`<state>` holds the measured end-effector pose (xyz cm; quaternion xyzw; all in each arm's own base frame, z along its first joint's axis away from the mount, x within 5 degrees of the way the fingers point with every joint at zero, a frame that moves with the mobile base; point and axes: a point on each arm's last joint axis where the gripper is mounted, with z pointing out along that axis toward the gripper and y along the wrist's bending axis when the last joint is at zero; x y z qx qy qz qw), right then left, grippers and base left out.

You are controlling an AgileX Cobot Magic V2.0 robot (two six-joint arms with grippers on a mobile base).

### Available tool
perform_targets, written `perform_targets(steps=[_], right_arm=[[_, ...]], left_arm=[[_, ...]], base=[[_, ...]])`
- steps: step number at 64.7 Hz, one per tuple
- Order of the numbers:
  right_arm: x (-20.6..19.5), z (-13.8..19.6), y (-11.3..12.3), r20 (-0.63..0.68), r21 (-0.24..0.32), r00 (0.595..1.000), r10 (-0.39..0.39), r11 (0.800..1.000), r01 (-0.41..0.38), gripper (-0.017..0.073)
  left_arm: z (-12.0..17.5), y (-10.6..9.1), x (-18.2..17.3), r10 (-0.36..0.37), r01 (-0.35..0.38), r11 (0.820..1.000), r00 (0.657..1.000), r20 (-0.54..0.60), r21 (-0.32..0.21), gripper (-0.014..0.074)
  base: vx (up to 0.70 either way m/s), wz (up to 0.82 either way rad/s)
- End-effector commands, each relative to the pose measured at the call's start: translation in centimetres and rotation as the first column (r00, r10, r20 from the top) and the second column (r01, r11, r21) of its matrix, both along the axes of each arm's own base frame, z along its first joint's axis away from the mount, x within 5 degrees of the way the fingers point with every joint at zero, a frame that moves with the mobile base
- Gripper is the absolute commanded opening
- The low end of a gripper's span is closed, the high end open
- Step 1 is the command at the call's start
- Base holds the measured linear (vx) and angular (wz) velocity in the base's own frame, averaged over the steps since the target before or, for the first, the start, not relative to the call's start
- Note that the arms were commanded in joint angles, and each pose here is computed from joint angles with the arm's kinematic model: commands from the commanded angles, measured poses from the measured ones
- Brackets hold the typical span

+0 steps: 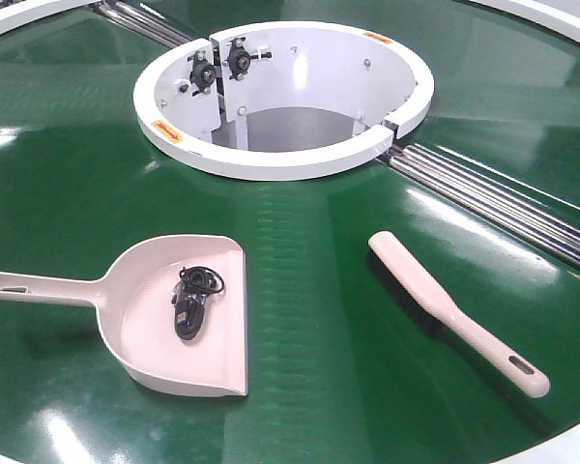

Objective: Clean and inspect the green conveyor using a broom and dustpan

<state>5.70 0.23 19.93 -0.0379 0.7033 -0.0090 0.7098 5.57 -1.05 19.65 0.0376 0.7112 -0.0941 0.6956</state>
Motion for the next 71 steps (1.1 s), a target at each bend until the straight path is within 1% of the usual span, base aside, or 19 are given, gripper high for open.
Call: perform_targets(steps=[1,71], right_arm=[[-0.13,0.53,-0.03,0.078,0.002,0.997,-0.004,1.0,0.004,-0.0008],[-0.12,0.54,-0.02,0.079,0.001,0.997,-0.004,1.0,0.004,-0.0008]], left_arm=[[0.38,0.01,-0.08,0.0,0.001,1.0,0.998,0.07,-0.024,-0.0006],[0.41,0.01,-0.08,0.0,0.001,1.0,0.997,0.071,-0.024,-0.0006]], base=[[0.0,0.0],[0.0,0.0]])
